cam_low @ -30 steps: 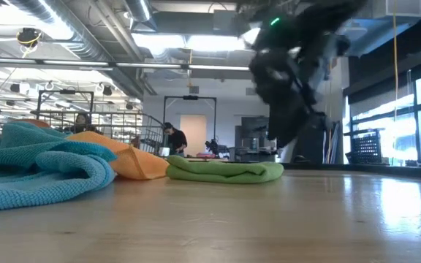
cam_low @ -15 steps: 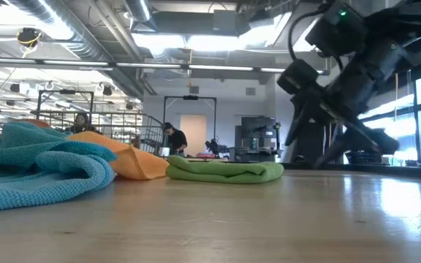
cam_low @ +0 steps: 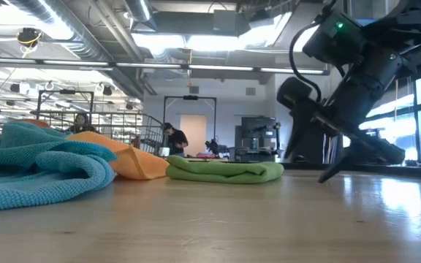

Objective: Fold microfiber towels
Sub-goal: Put the folded green microfiber cloth into the wire basket

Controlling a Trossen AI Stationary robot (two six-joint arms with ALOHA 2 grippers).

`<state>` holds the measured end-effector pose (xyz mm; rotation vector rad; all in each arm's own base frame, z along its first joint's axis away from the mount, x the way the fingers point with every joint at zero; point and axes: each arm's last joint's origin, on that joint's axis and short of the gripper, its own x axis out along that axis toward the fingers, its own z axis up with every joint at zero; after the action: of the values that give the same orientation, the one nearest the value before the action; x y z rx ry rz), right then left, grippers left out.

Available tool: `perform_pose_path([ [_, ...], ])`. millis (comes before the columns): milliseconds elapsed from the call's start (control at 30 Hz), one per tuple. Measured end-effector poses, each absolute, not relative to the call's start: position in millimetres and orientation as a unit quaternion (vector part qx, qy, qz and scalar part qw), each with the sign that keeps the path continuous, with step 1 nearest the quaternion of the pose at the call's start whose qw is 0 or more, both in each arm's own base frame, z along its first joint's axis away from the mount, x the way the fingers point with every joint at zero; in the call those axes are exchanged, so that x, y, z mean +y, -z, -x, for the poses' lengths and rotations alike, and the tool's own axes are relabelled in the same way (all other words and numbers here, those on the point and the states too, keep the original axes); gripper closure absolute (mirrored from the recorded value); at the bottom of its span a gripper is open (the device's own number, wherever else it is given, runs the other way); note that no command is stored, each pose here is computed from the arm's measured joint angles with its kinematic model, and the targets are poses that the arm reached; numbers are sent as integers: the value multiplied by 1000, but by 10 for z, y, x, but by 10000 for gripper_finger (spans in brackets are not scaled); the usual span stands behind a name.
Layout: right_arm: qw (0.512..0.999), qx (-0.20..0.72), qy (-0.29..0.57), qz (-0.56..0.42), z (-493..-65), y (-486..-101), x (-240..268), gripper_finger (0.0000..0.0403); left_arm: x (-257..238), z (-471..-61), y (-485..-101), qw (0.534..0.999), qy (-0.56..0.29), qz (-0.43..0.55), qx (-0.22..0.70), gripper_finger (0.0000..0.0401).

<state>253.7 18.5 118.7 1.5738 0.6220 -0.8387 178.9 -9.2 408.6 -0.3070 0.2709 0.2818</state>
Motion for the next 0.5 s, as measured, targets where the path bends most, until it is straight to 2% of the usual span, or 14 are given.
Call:
perform_pose_path([
  [333, 591, 240, 360, -681, -2652, -1080, 21, 126, -98, -1777, -4102, 970, -137, 156, 127, 360],
  [500, 608, 214, 348, -681, -2737, -1010, -98, 126, -109, -1778, -4109, 969, -135, 169, 122, 360],
])
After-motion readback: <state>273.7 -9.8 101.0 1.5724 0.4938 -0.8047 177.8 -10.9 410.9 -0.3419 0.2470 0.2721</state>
